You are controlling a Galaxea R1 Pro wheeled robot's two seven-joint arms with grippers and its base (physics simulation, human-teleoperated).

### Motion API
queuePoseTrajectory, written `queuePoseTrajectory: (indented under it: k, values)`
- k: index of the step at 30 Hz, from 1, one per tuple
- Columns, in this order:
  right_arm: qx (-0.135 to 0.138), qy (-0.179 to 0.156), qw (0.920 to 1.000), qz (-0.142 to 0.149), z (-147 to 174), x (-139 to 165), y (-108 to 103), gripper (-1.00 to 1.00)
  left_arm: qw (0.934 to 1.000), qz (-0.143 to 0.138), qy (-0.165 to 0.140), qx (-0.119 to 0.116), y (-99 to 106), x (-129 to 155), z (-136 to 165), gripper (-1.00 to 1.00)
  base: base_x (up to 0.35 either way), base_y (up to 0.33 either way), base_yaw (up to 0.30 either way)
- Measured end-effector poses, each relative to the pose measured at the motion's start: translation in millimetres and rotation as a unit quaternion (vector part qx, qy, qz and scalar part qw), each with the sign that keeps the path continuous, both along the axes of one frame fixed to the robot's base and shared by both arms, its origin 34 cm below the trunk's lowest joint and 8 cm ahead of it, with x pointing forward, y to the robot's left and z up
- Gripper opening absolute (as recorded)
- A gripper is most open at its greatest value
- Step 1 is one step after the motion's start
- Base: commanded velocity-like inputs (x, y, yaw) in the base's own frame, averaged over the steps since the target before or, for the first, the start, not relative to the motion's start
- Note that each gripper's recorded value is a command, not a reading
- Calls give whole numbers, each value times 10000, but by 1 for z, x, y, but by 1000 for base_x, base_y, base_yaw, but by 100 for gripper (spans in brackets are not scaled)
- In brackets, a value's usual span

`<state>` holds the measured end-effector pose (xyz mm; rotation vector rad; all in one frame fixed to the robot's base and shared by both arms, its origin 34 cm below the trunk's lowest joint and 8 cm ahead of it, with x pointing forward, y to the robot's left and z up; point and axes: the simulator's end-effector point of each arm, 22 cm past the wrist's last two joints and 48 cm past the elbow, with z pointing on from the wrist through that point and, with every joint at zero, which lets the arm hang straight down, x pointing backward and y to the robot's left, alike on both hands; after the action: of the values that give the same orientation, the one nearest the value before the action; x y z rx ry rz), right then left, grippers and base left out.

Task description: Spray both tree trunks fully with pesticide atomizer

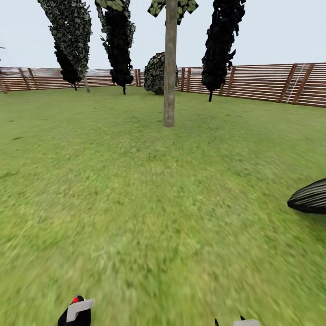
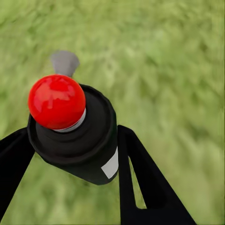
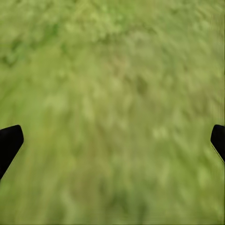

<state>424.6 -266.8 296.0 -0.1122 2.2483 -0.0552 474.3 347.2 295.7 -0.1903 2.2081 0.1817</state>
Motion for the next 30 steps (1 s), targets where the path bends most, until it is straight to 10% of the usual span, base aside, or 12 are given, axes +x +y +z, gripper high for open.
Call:
queuePoseTrajectory:
  k: [30]
  values:
    - [0,-3,10000,0,0,0,0,100,10000,11,52,-2,0,-8,-3,-100,340,0,0]
